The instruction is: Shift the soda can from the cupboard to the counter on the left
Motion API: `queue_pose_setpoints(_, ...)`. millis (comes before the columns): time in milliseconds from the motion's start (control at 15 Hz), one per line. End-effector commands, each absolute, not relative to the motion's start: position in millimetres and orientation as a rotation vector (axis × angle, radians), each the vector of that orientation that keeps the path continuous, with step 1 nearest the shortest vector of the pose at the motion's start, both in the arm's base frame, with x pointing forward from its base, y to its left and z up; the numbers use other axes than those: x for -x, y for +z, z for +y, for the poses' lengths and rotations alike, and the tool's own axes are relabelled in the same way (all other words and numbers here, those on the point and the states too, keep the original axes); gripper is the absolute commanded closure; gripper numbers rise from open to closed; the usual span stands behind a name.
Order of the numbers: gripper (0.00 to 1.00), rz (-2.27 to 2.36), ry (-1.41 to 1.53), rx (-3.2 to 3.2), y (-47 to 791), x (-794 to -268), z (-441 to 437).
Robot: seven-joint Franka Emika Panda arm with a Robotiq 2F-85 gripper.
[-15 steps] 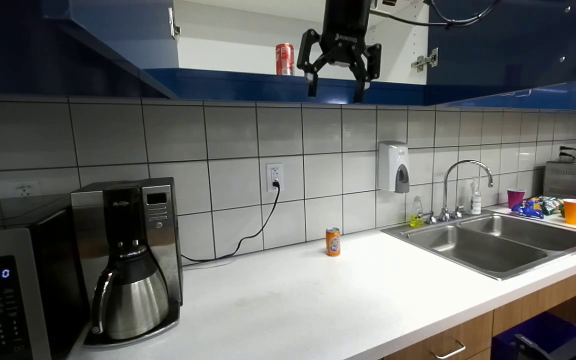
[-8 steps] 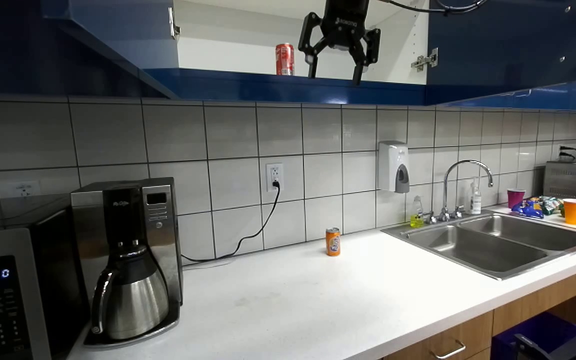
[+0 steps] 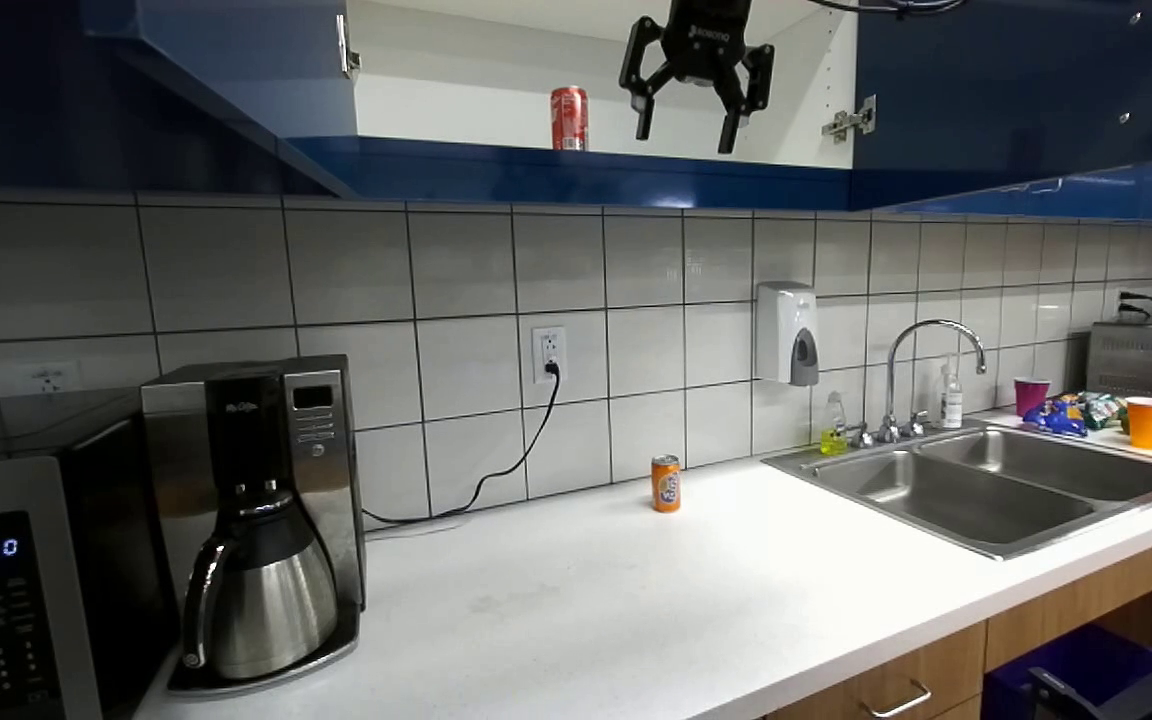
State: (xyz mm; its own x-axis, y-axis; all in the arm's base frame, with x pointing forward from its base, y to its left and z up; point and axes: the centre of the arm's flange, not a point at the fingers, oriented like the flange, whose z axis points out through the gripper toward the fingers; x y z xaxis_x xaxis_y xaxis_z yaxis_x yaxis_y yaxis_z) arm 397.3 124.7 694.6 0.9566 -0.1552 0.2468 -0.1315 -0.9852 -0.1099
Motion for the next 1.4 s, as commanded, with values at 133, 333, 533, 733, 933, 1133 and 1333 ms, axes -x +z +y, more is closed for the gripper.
queue_pose_setpoints(133,0.00,0.081,-0.411,3.048,717,-428,122)
queue_pose_setpoints(333,0.00,0.036,-0.427,3.039,723,-442,122)
queue_pose_setpoints(533,0.00,0.029,-0.449,3.027,730,-457,121)
queue_pose_setpoints(733,0.00,0.039,-0.455,3.013,735,-475,122)
queue_pose_setpoints(933,0.00,0.042,-0.462,3.003,739,-490,125)
queue_pose_setpoints(1133,0.00,0.033,-0.473,2.995,743,-500,130)
queue_pose_setpoints(1333,0.00,0.026,-0.487,2.992,750,-507,134)
